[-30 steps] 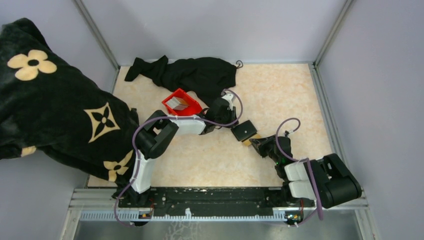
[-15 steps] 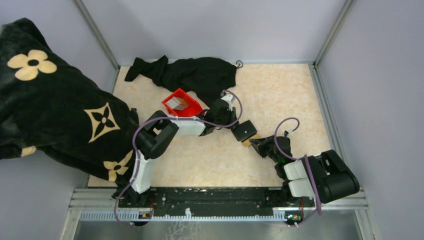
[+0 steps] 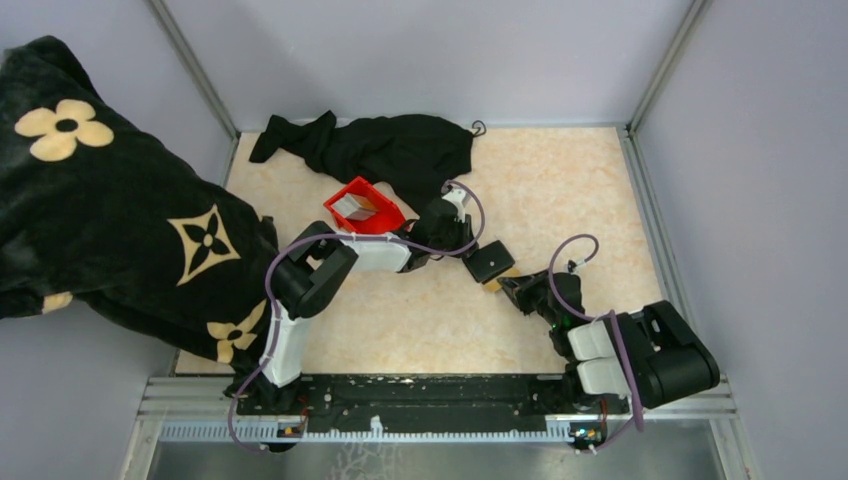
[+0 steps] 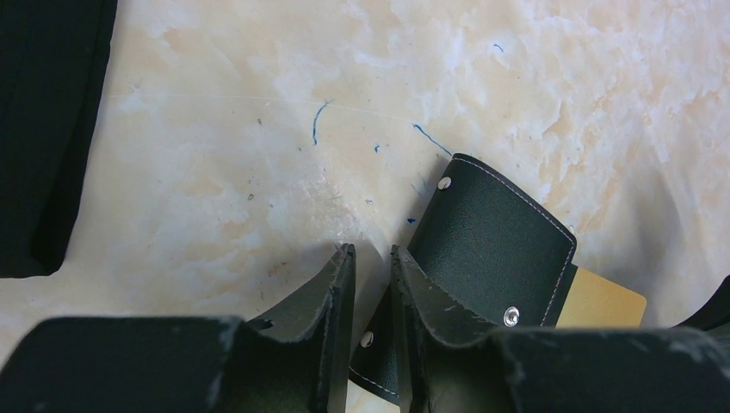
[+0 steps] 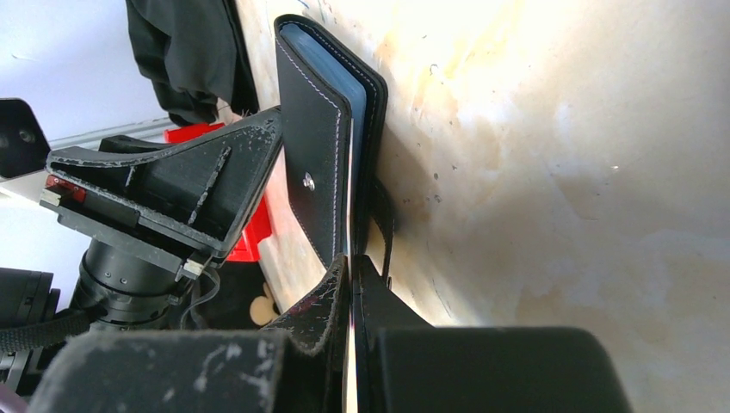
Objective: Put the credit cards into the card holder
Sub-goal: Open the card holder at the center of the board.
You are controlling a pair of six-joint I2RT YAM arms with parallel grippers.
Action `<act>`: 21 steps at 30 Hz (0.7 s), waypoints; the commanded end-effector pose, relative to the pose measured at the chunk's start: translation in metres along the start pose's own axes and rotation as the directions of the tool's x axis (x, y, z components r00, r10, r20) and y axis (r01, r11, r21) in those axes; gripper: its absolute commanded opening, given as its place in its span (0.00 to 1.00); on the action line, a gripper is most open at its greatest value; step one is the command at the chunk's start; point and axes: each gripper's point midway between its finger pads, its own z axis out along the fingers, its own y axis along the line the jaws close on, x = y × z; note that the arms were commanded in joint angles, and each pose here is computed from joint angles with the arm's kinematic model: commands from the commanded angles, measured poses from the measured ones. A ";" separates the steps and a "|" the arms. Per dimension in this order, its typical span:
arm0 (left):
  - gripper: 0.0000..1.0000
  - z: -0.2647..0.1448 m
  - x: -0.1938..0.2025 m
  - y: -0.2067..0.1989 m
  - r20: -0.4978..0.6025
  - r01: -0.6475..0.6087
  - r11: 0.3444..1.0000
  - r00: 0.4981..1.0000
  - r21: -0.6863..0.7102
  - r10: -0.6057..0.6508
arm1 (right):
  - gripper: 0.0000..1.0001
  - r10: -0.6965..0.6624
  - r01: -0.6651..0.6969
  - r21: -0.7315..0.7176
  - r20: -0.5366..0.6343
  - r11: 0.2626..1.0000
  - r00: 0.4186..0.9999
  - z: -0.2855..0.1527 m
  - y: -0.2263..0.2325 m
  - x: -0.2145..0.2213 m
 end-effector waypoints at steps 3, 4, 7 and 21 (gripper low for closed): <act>0.29 -0.012 0.090 0.028 -0.265 -0.008 0.996 0.964 -0.086 -0.016 | 0.00 -0.027 0.027 -0.065 0.002 0.998 1.000 0.000 0.014 0.000; 0.29 -0.013 0.091 0.028 -0.267 -0.005 0.996 0.964 -0.089 -0.018 | 0.00 -0.026 0.027 -0.067 0.002 0.997 1.000 0.001 0.014 0.000; 0.29 -0.014 0.095 0.029 -0.273 -0.007 0.996 0.962 -0.091 -0.018 | 0.00 -0.024 0.024 -0.080 -0.002 0.996 1.000 0.001 0.017 0.001; 0.29 -0.018 0.103 0.030 -0.290 -0.005 0.995 0.957 -0.097 -0.023 | 0.00 -0.021 0.020 -0.097 -0.010 0.995 1.000 0.000 0.021 0.002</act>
